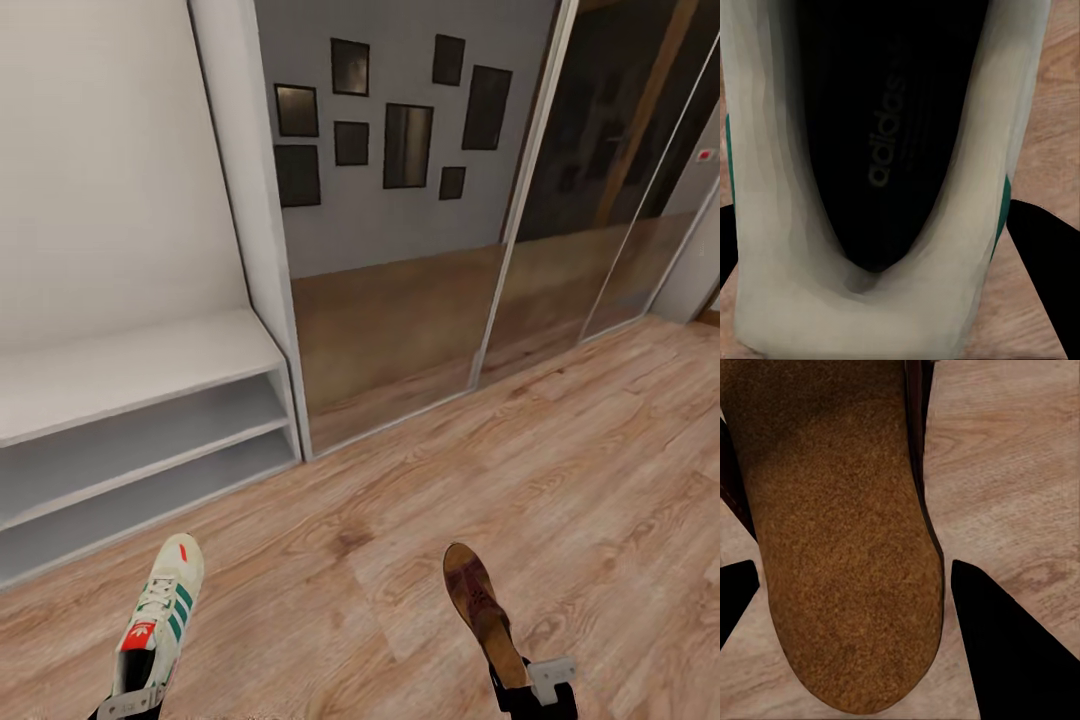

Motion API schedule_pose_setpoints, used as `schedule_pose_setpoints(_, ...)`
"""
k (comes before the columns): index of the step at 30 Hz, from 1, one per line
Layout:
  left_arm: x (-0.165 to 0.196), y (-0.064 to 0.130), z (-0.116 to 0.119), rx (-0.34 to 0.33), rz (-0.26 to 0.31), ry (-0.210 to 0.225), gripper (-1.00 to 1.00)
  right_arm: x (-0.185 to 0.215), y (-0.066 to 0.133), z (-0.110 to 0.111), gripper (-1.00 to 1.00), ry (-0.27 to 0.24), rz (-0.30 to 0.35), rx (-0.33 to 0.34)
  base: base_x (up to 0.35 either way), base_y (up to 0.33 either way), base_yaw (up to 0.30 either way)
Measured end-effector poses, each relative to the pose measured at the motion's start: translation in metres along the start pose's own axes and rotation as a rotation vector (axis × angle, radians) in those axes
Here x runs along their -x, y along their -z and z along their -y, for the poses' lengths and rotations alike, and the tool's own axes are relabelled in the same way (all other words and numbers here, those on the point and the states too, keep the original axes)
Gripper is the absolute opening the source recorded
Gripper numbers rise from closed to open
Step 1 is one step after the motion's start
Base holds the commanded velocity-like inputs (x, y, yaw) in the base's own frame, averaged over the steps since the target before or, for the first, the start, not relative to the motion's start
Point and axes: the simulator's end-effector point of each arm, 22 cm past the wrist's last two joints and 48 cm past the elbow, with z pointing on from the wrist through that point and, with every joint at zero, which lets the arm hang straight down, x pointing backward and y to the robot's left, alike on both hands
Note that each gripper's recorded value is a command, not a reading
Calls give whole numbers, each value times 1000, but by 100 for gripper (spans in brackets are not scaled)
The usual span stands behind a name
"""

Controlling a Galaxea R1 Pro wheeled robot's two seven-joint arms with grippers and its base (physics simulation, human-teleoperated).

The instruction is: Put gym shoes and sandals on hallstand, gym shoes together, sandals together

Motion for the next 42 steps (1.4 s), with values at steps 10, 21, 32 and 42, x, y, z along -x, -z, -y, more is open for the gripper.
schedule_pose_setpoints(10, 0, 0, 0, 0, 0, 0, -100, 2, 0, 1, -100, 0, 5, -3, 0, 0, 280)
schedule_pose_setpoints(21, 0, 0, 0, 0, 0, 0, -100, 1, 0, 0, -100, 0, 2, -1, 0, 0, 281)
schedule_pose_setpoints(32, 0, 0, 0, 2, 0, 1, -100, 0, 0, 0, -100, -3, 0, -1, 0, 0, 281)
schedule_pose_setpoints(42, -2, 0, -1, 10, -5, 6, -100, 0, -1, -19, -100, -26, -2, 18, 0, 0, 281)
